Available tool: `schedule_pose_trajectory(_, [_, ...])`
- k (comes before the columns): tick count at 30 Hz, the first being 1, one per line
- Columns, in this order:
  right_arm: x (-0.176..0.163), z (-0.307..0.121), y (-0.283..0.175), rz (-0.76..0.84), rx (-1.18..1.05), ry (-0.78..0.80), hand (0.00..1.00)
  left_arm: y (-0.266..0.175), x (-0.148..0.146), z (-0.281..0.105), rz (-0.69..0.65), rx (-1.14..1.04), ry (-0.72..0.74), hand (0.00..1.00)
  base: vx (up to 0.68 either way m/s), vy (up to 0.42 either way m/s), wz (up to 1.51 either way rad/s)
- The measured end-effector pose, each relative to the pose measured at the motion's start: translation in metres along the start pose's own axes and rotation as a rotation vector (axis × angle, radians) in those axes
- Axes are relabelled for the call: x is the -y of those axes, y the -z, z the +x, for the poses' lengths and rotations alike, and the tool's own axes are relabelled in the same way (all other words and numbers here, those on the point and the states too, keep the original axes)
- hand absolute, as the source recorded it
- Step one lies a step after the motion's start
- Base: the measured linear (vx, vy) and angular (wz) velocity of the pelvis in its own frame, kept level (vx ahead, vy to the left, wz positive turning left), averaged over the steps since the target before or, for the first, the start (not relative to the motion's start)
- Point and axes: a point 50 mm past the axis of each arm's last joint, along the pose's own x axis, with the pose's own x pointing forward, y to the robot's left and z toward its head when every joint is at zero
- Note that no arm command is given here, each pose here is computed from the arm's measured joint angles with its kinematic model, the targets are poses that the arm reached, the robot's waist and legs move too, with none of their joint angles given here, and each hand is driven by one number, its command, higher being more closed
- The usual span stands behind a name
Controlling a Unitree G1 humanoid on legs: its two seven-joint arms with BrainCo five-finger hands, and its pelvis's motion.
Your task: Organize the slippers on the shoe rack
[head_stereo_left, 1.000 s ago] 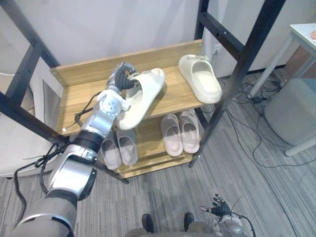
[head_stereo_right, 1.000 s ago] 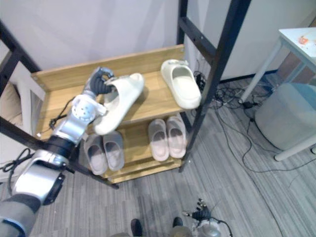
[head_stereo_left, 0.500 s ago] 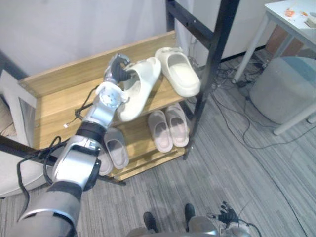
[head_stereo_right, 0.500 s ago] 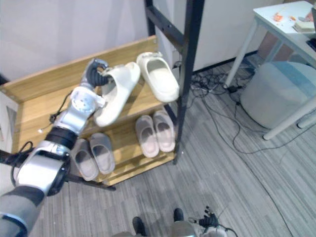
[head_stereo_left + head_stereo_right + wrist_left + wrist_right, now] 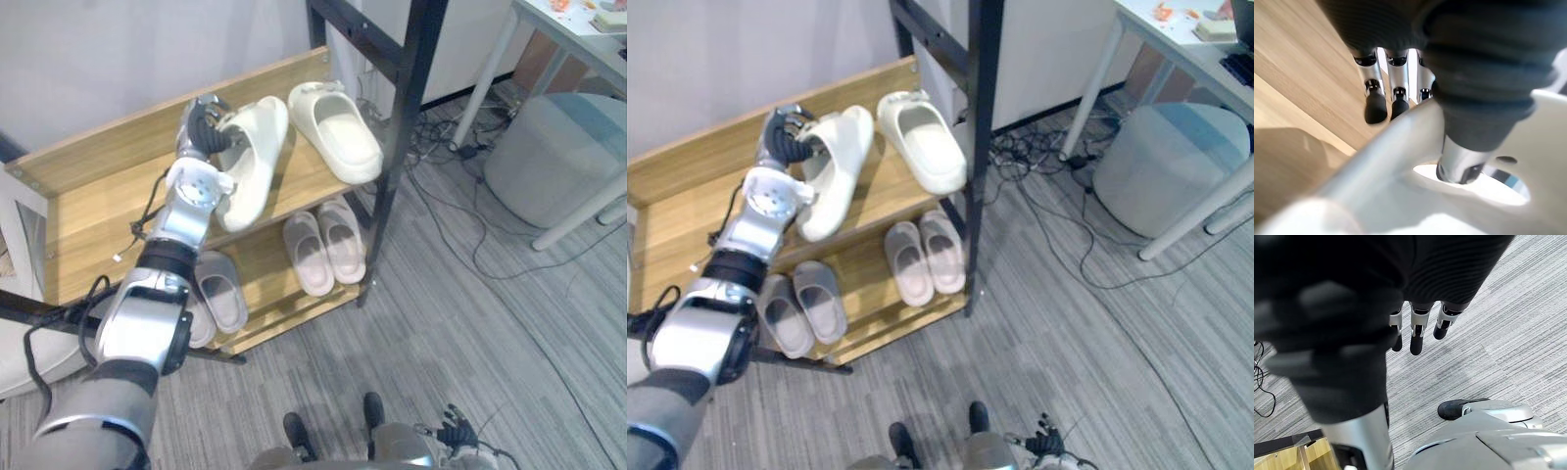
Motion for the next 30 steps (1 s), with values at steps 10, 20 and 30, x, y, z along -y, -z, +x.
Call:
schedule_pose_trajectory(10, [0.000, 0.000, 0.000, -0.004, 0.003, 0.000, 0.00, 0.001, -0.005, 0.001, -0.025, -0.008, -0.040, 0.00, 0.00, -0.002, 0.03])
schedule_pose_trajectory(20, [0.001, 0.000, 0.001, -0.008, -0.002, 0.001, 0.00, -0.014, -0.008, -0.002, -0.172, 0.045, -0.073, 0.00, 0.00, 0.002, 0.11])
schedule_pose_trajectory(30, [0.001, -0.001, 0.003, -0.025, -0.010, -0.004, 0.00, -0.004, 0.013, -0.035, -0.455, 0.043, -0.038, 0.00, 0.00, -0.002, 0.11])
